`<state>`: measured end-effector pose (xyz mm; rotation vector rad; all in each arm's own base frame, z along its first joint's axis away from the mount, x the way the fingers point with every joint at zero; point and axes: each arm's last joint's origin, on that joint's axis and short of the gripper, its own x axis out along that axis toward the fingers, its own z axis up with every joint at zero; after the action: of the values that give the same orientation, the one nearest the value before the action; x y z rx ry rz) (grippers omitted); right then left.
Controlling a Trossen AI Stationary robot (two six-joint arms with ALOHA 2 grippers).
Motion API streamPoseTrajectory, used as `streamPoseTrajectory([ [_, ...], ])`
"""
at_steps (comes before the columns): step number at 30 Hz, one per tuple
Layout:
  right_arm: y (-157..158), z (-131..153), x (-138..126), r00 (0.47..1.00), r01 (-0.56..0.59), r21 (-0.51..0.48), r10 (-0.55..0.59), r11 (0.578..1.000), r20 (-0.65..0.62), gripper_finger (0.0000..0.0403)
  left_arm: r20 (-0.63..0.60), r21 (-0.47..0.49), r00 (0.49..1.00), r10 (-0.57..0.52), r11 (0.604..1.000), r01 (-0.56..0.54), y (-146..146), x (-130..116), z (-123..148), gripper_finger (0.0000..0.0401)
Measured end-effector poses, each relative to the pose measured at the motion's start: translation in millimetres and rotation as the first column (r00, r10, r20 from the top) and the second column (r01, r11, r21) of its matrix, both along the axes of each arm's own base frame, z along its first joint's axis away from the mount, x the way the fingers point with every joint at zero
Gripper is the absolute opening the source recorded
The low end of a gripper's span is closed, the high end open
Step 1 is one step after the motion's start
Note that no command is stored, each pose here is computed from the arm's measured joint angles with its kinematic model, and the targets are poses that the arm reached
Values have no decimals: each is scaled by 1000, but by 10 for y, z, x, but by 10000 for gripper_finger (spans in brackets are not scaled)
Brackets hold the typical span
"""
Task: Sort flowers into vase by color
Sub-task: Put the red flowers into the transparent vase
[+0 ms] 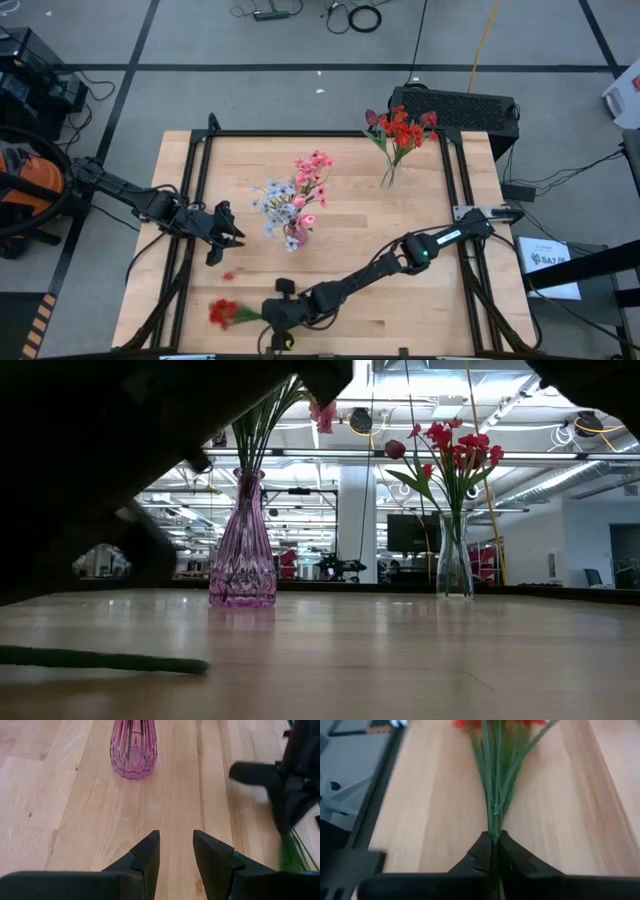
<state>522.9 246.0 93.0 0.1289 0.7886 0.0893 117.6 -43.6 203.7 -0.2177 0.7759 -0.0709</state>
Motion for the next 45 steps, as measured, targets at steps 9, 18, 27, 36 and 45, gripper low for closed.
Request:
streamPoseTrajectory([
  [9, -42, 594, -574, 856, 337, -6, -309, 941, -416, 5, 2, -2, 1000, 1, 1000, -1, 0, 2, 2, 125],
  [18, 30, 1317, -1160, 548, 746, -21, -630, 666, -550, 2, 2, -5, 1000, -2, 1000, 2, -2, 2, 2, 125],
  [27, 248, 1178, -1564, 130, 952, -164, -827, 258, -547, 1, -8, -25, 1000, -26, 999, 26, -11, -2, 0, 125],
  [36, 302, 670, -1645, 155, 920, -192, -766, 342, -624, 0, -7, -22, 999, -35, 999, 35, -12, -2, 0, 125],
  [45, -32, 560, -2023, 297, 944, 84, -711, 319, -637, 0, -9, -23, 999, -35, 999, 35, -12, -3, 0, 125],
])
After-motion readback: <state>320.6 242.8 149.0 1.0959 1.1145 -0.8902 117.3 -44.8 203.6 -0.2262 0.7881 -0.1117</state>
